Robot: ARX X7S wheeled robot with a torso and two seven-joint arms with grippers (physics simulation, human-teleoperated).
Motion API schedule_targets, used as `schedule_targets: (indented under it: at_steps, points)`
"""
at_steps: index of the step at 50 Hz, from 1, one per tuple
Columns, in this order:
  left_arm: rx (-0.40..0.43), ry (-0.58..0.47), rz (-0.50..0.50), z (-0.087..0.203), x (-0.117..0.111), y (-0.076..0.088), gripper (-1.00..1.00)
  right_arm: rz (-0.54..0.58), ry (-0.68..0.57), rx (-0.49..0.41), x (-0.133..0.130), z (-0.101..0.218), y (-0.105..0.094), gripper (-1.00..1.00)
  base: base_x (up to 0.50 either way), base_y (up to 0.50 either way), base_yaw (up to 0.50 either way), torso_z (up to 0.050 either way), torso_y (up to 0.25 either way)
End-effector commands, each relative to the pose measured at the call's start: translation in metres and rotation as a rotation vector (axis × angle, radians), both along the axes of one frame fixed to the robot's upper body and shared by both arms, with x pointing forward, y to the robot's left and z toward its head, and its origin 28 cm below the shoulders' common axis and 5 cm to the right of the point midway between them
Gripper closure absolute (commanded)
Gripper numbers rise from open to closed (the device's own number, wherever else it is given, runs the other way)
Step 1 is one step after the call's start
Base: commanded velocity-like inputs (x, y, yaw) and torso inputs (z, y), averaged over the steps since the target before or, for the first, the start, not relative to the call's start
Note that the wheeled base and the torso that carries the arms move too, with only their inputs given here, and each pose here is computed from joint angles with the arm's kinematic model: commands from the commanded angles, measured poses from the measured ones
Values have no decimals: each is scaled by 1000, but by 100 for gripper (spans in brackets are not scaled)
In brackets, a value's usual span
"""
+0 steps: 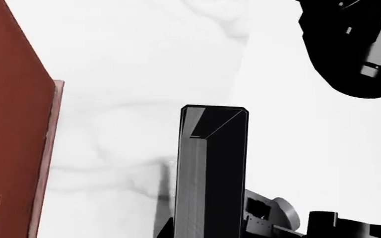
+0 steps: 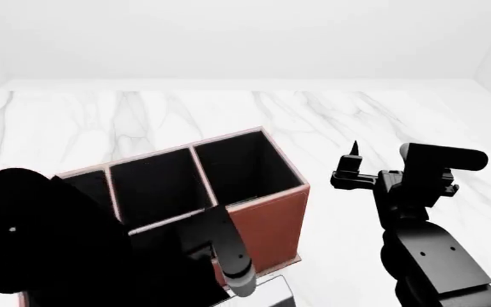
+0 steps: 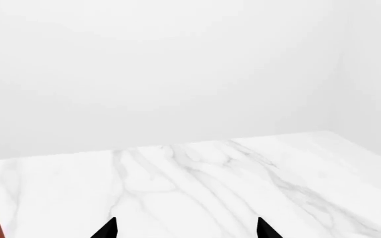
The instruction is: Pick up the book and place it in the left compartment of the caddy.
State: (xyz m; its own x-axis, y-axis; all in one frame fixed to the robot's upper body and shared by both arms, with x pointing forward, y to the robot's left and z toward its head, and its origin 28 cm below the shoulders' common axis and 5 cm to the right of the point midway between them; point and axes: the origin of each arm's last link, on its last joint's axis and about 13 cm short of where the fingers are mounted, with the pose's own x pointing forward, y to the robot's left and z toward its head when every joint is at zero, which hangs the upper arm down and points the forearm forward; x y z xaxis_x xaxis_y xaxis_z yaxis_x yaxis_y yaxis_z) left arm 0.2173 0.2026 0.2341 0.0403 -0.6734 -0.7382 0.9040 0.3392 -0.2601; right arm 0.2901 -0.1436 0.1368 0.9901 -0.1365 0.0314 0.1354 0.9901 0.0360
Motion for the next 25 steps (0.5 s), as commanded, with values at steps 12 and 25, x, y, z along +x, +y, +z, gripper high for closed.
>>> schedule_targets:
  at_steps: [12,25]
  points:
    - [-180,-146,485,85,-59,53,100,-1,-3,4,0,0,0,-100,0,0,0,0,1]
    - [-254,-293,943,127,-80,67,100,-5,-4,8,1,1,-1,-100,0,0,0,0,1]
